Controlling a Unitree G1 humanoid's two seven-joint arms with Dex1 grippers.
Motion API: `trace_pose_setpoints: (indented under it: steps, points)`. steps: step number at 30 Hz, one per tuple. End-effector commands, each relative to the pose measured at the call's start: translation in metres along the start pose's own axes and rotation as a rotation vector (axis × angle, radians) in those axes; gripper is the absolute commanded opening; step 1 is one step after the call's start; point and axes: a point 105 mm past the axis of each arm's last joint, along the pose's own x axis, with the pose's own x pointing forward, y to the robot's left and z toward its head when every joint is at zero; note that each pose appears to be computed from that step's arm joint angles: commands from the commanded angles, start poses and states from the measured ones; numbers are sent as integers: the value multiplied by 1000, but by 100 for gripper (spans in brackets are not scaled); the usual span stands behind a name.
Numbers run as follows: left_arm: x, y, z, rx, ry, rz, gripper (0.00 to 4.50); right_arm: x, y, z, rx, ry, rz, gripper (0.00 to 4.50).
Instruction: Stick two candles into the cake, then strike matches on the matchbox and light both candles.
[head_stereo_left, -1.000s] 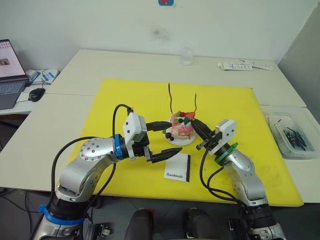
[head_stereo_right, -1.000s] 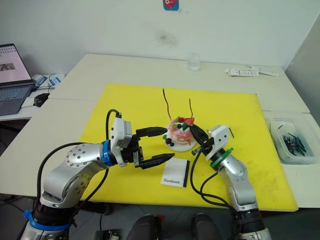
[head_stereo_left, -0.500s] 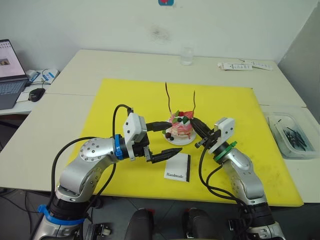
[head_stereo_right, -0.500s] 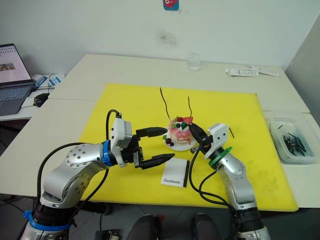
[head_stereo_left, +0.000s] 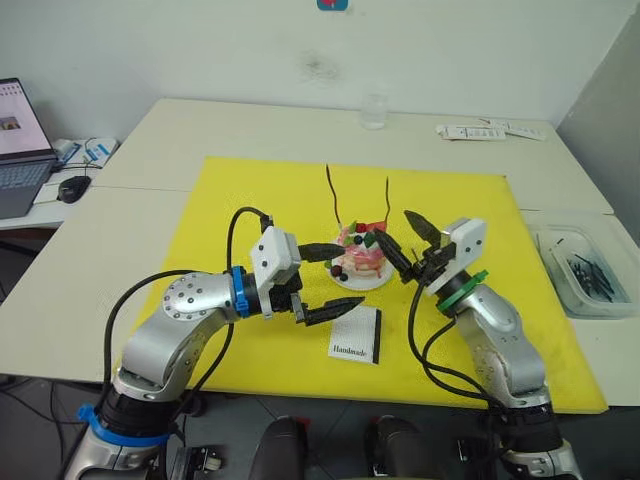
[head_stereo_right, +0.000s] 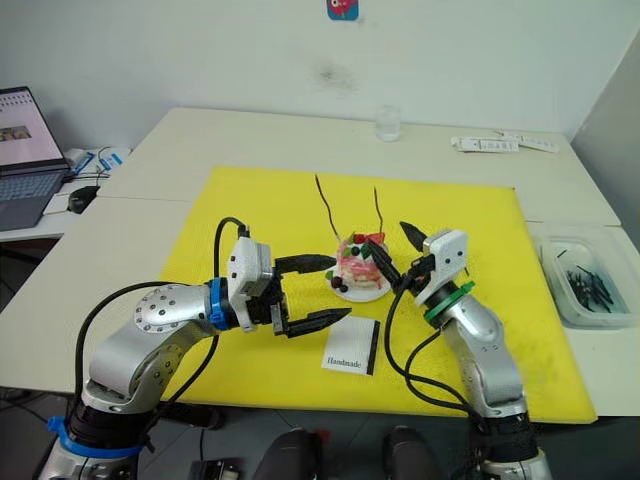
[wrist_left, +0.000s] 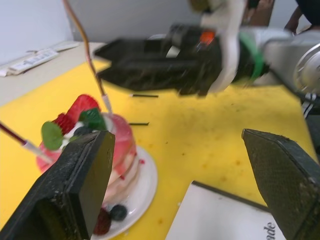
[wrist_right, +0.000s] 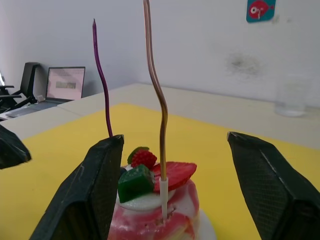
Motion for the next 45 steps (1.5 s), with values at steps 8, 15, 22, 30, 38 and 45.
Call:
trace_pose_setpoints:
  steps: [8,15,22,30,38,45]
  points:
    - [-70,8,-27,-465,235,71,450,-52,-16,10,-147,215,-25,354]
    - [-63,-15,-34,-840,283,-61,450,-69,-12,-4,-285,394,180,298]
    - [-28,-22,-37,-926,283,-110,450,-75,2,-27,-295,548,371,50]
    - [-14,-23,-54,-1000,335,-84,450,-77,15,-47,-247,658,451,7]
    - [-16,-21,-49,-1026,324,-113,450,-81,22,-51,-236,701,493,7]
    - [-13,-34,-46,-1024,345,-179,450,-82,27,-57,-234,731,533,7]
